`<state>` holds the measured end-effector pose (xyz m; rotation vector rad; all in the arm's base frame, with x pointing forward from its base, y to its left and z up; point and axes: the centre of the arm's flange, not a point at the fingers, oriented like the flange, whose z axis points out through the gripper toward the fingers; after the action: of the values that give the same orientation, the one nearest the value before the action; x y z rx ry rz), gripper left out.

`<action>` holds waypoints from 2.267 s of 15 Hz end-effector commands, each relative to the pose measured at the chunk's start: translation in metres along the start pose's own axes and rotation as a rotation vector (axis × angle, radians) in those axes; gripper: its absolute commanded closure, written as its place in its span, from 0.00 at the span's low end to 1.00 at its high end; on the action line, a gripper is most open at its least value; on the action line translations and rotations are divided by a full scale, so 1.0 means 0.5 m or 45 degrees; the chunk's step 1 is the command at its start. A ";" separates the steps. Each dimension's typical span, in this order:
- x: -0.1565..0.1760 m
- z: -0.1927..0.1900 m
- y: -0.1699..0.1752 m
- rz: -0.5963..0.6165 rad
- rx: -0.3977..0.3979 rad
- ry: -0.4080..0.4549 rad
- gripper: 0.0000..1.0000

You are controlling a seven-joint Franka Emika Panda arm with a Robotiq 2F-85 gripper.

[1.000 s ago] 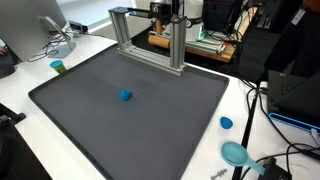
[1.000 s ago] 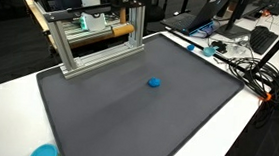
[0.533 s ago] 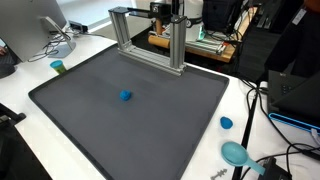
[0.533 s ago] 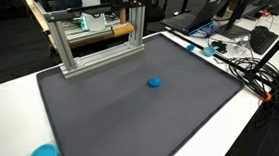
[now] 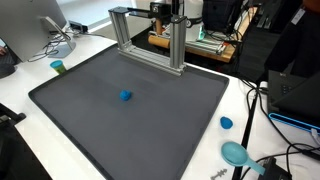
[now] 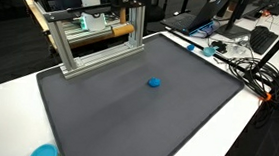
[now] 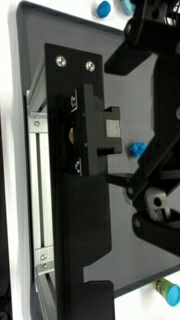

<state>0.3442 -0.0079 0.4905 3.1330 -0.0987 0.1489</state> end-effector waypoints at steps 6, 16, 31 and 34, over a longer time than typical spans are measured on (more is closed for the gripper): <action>0.034 0.043 -0.006 0.074 -0.053 0.055 0.00; 0.042 0.089 0.016 0.067 -0.008 -0.025 0.05; 0.030 0.116 -0.010 0.005 -0.005 -0.043 0.09; 0.026 0.120 -0.013 0.007 -0.006 -0.048 0.12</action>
<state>0.3679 -0.0061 0.4383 3.1212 -0.1138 0.0675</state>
